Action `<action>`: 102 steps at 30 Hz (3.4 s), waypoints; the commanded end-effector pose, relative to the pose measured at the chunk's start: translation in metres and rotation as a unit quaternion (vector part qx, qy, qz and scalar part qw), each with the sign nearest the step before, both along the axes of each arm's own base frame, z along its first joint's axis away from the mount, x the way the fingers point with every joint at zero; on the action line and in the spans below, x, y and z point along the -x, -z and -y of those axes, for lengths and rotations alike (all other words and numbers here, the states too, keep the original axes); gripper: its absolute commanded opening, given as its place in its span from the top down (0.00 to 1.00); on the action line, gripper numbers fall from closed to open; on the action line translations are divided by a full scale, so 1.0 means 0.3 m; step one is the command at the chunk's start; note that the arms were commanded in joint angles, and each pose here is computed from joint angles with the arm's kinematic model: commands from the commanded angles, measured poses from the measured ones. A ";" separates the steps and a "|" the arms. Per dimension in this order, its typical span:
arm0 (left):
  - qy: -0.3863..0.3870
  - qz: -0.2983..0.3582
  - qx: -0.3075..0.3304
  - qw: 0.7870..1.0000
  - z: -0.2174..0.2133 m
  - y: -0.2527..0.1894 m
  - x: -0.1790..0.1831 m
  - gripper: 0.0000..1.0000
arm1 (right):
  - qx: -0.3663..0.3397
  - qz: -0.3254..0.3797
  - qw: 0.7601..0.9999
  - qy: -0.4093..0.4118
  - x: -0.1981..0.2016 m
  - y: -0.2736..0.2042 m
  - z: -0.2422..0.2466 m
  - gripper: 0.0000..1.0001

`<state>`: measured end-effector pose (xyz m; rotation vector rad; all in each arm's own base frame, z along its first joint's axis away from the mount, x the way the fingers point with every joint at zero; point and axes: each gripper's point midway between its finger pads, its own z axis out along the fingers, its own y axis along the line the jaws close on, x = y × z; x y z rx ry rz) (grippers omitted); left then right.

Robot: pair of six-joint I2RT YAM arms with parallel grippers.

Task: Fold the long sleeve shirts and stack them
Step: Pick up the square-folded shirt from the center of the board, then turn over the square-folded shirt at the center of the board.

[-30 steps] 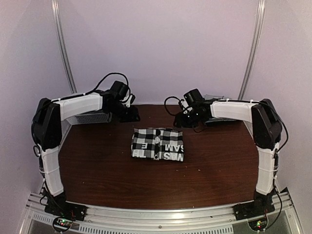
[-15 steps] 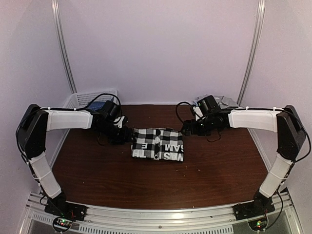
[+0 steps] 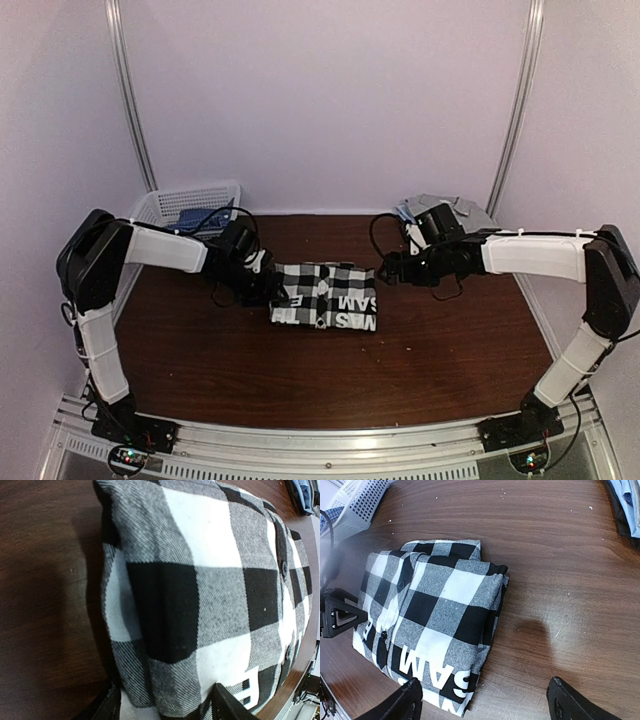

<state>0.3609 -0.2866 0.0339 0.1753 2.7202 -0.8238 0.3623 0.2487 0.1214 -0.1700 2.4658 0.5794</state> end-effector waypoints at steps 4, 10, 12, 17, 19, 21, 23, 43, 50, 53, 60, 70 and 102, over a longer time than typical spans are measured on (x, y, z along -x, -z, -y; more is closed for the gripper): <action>0.001 -0.014 0.007 1.000 -0.001 0.064 -0.006 0.43 | -0.020 0.016 1.000 -0.003 0.007 -0.048 -0.022 0.13; 0.010 -0.043 0.042 0.998 0.033 0.073 0.024 0.64 | -0.025 0.018 0.999 -0.012 0.011 -0.051 -0.059 0.13; 0.013 -0.049 0.057 0.997 0.050 0.062 0.031 0.74 | -0.026 0.018 0.999 -0.016 0.013 -0.052 -0.079 0.14; 0.019 -0.051 0.081 0.995 0.079 0.010 0.041 1.00 | -0.024 0.018 0.999 -0.024 0.010 -0.041 -0.126 0.14; 0.021 -0.045 0.090 0.995 0.082 -0.032 0.043 1.00 | -0.022 0.021 0.999 -0.027 0.004 -0.046 -0.149 0.15; 0.020 -0.036 0.089 0.995 0.074 -0.079 0.047 1.00 | -0.022 0.025 0.999 -0.031 -0.003 -0.056 -0.179 0.18; 0.019 -0.026 0.082 0.996 0.058 -0.123 0.054 1.00 | -0.014 0.027 0.999 -0.034 -0.004 -0.052 -0.209 0.21; 0.046 0.049 0.026 0.997 -0.123 -0.502 0.103 1.00 | -0.015 -0.040 0.994 -0.096 0.102 0.243 -0.660 0.69; 0.072 0.064 0.071 0.993 -0.063 -0.625 0.096 1.00 | -0.147 -0.027 0.981 -0.127 0.105 0.175 -0.956 0.71; 0.080 0.074 0.082 0.991 -0.034 -0.662 0.081 1.00 | -0.202 -0.032 0.969 -0.139 0.099 0.142 -1.059 0.71; 0.096 0.076 0.103 0.987 0.040 -0.662 0.042 1.00 | -0.313 -0.057 0.934 -0.164 0.115 0.079 -1.153 0.68; 0.109 0.066 0.097 0.987 0.090 -0.616 0.025 1.00 | -0.340 -0.056 0.928 -0.143 0.075 0.056 -1.015 0.63; 0.127 0.075 0.054 0.988 0.681 -0.426 0.057 0.41 | -0.125 0.011 0.990 0.058 0.073 -0.035 -0.044 0.29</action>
